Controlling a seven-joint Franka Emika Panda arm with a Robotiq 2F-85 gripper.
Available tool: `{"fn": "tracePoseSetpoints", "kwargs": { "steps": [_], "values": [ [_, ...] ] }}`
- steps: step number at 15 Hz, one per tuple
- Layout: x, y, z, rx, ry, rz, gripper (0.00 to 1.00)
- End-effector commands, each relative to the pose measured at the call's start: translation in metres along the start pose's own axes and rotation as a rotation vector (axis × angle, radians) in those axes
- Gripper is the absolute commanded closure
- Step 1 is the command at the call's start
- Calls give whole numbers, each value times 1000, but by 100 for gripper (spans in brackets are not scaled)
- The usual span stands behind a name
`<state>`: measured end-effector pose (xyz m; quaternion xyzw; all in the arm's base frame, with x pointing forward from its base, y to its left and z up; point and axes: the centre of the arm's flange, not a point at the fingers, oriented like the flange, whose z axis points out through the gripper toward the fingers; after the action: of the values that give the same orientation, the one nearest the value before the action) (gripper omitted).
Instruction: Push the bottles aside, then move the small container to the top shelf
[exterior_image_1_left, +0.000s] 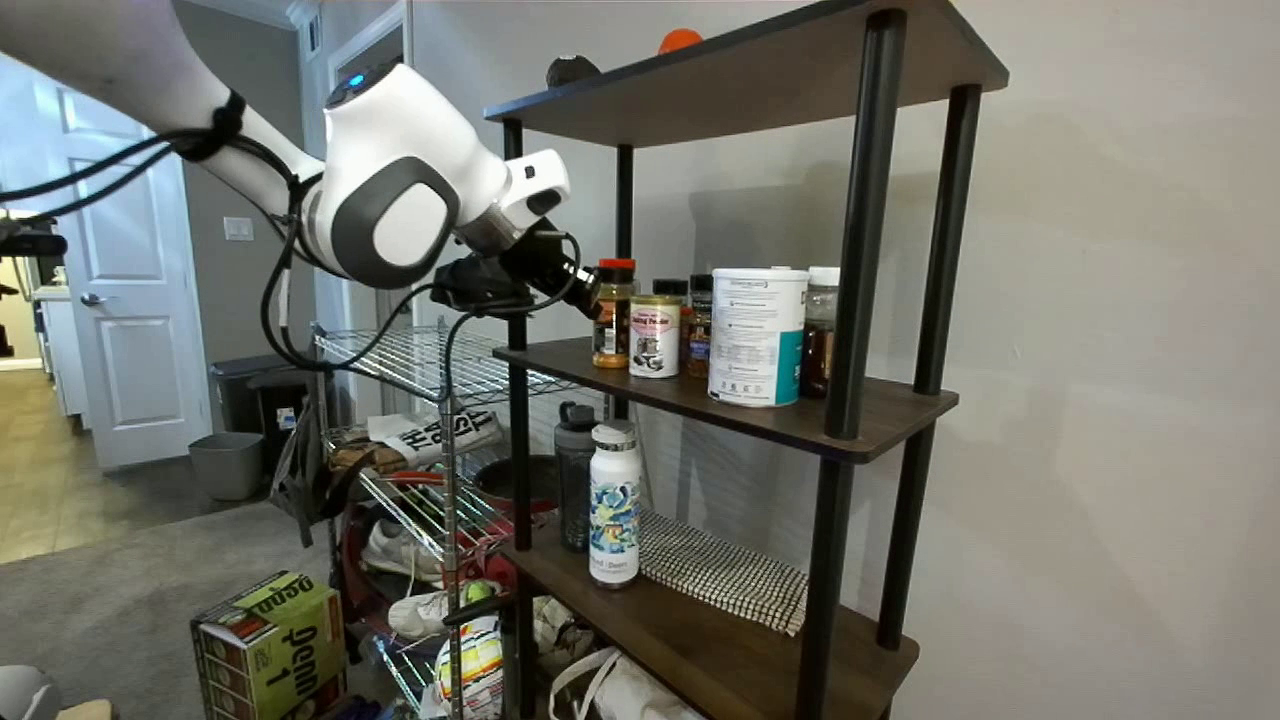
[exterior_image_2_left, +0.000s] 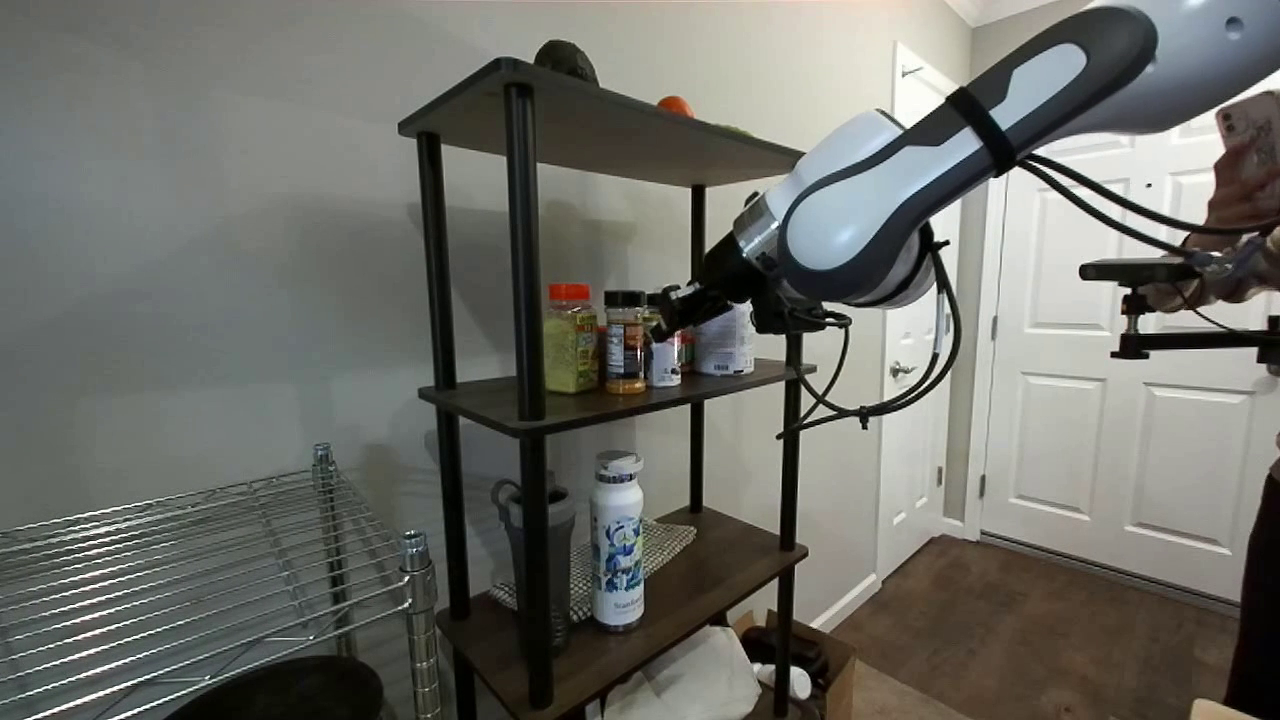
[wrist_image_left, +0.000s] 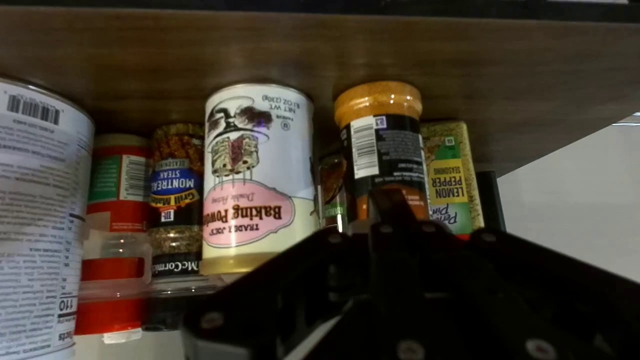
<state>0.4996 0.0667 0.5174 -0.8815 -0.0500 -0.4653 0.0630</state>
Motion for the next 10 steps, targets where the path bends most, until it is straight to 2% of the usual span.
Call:
{"fn": "tracePoseSetpoints", "kwargs": {
  "steps": [1,6,10],
  "values": [
    [14,0,14,-34,21,-3,100],
    [21,-1,27,-50,20,-11,100],
    [16,-19,30,-26,4,-66,100]
  ]
}}
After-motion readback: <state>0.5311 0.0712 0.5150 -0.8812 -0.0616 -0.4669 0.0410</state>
